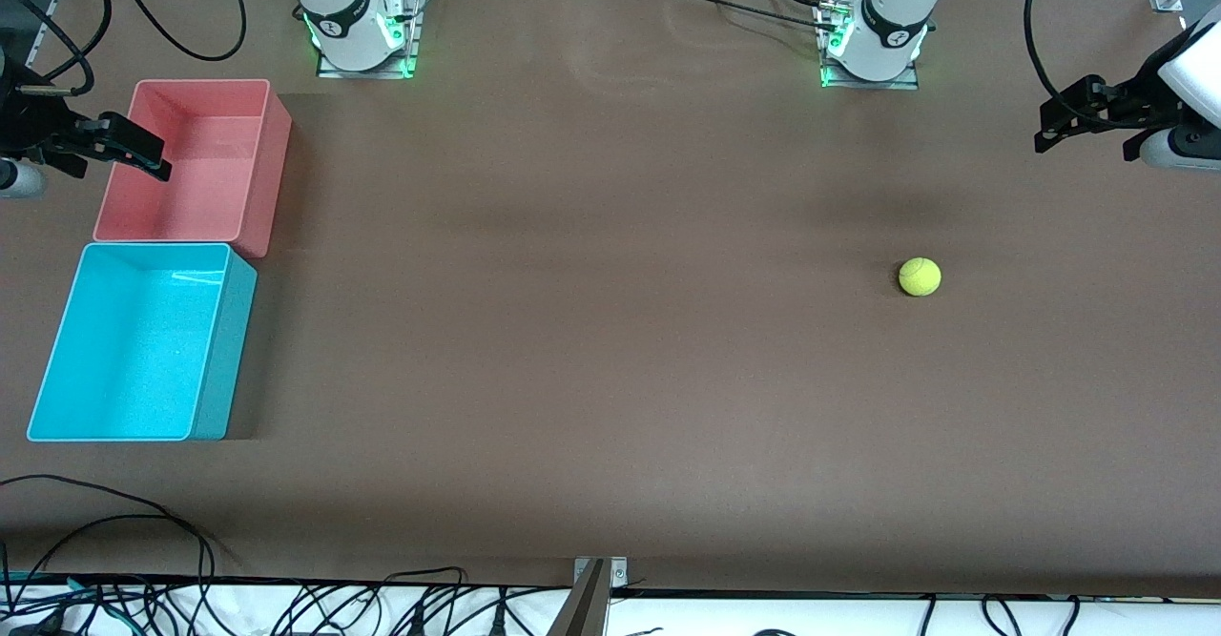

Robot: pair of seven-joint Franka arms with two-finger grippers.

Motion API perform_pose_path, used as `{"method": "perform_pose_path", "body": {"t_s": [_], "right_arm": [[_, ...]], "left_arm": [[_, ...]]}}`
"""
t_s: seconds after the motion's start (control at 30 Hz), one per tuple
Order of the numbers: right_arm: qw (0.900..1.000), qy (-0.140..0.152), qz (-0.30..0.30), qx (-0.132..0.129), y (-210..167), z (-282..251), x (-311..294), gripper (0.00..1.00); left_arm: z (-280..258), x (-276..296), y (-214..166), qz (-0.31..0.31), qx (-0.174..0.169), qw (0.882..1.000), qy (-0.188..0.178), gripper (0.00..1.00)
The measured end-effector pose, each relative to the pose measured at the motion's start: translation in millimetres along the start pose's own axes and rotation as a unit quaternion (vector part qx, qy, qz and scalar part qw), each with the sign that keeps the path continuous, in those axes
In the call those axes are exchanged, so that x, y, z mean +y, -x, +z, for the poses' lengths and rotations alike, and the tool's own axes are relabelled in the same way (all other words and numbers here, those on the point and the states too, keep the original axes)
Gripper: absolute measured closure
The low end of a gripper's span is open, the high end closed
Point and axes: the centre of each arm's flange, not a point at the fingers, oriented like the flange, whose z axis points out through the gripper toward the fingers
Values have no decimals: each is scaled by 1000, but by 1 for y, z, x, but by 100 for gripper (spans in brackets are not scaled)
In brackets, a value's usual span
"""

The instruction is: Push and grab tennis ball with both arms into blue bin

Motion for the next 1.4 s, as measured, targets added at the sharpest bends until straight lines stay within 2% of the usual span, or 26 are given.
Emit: {"method": "perform_pose_path", "body": {"t_s": [0.37, 1.4], "right_arm": [[1000, 0, 0, 0, 0, 0, 0, 0], [1000, 0, 1, 0, 0, 0, 0, 0]], "left_arm": [[-15, -5, -6, -5, 18, 1000, 0, 0], [-3, -11, -20, -9, 7, 1000, 0, 0]]}}
